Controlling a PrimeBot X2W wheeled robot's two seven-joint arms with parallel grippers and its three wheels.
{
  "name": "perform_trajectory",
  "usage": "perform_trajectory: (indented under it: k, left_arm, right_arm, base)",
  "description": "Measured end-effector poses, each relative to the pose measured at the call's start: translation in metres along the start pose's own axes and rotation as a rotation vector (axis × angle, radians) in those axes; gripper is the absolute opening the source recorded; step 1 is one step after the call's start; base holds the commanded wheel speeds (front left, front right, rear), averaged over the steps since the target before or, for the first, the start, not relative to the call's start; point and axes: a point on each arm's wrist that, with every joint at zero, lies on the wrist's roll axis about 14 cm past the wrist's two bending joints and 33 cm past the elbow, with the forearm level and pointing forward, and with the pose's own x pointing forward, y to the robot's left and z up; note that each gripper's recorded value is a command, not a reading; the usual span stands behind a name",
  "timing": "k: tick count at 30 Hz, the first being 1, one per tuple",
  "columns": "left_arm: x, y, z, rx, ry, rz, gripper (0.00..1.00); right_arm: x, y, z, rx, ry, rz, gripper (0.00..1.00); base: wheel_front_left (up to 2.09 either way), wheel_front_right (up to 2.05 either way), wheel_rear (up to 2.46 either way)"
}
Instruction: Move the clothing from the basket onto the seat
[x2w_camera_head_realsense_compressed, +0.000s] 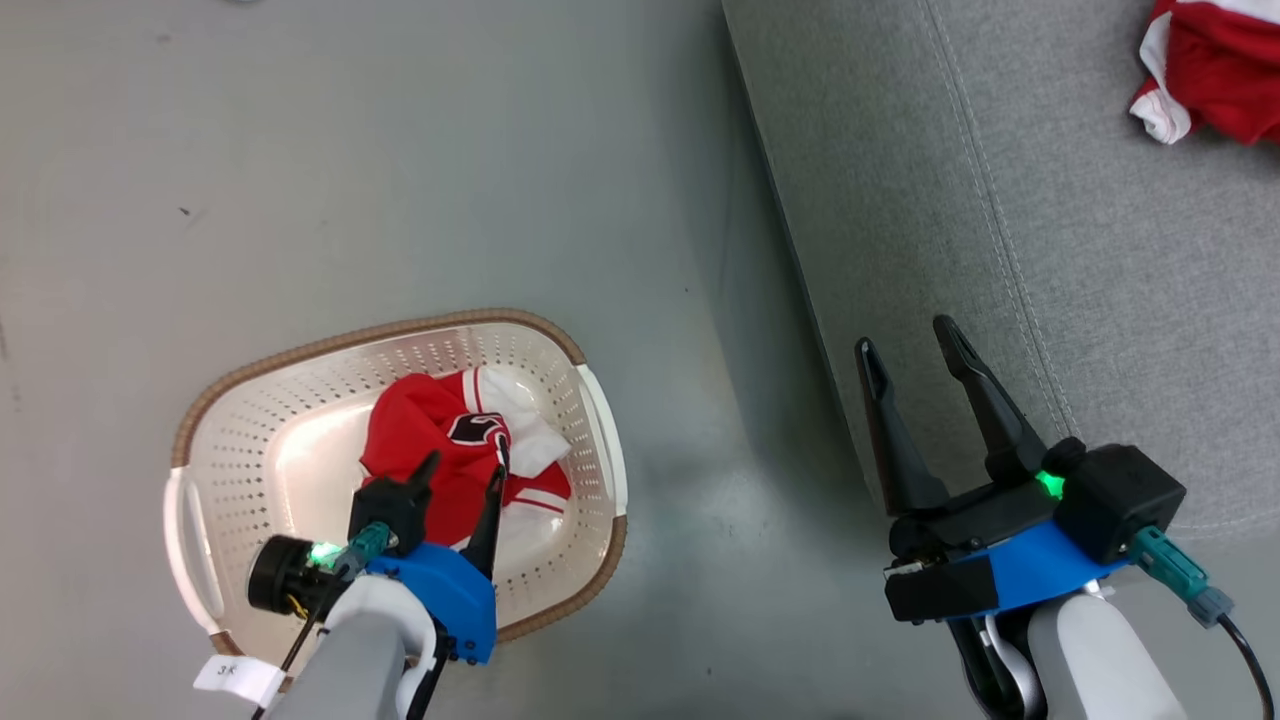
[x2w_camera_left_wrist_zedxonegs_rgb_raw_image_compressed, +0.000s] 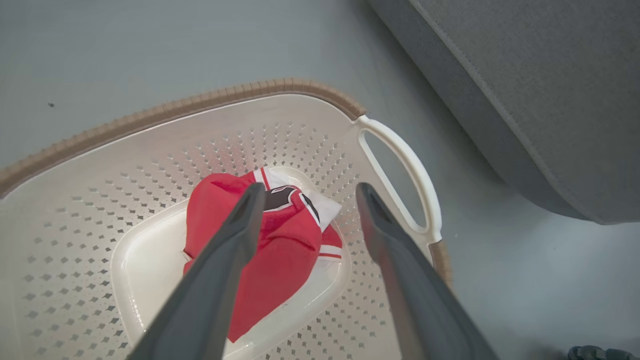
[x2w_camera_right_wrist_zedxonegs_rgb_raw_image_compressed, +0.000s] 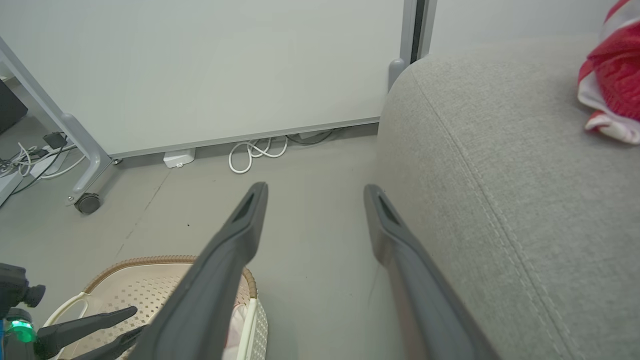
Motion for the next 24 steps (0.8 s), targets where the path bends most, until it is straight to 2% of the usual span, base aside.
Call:
perform_trajectory:
  k: [24]
  left_arm:
    - [0.053, 0.011, -0.054, 0.143, 0.192, -0.114, 1.00]
  right_arm:
    - [0.027, 0.003, -0.041, 0.021, 0.078, 0.030, 1.00]
  base:
    - [0.00, 0.00, 0.00]
